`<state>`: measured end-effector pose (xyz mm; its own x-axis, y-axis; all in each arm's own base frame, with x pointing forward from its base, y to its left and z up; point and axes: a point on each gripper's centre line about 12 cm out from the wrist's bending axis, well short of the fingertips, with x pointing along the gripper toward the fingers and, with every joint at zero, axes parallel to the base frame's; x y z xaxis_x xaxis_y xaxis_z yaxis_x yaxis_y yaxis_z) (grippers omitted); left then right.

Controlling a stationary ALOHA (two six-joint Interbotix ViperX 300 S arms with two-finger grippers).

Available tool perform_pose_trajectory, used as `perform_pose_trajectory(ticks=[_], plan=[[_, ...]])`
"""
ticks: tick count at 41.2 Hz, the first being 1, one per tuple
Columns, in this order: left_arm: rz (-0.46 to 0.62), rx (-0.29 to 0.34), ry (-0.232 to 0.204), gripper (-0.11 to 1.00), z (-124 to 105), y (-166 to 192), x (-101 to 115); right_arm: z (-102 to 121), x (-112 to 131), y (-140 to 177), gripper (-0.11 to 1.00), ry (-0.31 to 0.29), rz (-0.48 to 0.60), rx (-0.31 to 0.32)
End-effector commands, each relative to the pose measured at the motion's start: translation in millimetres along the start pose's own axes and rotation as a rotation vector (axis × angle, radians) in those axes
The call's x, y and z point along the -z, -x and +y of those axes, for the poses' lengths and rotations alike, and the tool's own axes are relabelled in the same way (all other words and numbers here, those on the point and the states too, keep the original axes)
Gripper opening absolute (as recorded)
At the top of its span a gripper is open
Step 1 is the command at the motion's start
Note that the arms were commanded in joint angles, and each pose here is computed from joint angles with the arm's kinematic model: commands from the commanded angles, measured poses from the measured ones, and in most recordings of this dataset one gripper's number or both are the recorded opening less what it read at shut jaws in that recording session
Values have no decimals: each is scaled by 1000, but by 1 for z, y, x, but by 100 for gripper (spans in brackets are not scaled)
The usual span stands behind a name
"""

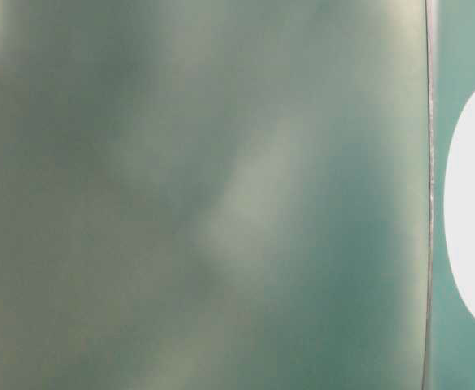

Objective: Scoop the yellow hexagonal prism block from the bowl with a spoon using the right arm.

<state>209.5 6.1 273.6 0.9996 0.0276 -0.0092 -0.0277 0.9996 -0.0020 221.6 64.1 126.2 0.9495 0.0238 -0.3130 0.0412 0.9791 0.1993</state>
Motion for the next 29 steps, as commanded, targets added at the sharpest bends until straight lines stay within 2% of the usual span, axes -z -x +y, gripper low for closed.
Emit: perform_pose_trajectory(ticks=[1,16,29], plan=[[-29,-1,-2,3,0,-3,-10,1,-21,1,25,-25,-41,-6],[-28,-1,-2,3,0,-2,-9,-20,-84,2,25,67,20,24],[-32,-1,-2,3,0,-2,-10,-47,-126,-3,25,28,148,55]])
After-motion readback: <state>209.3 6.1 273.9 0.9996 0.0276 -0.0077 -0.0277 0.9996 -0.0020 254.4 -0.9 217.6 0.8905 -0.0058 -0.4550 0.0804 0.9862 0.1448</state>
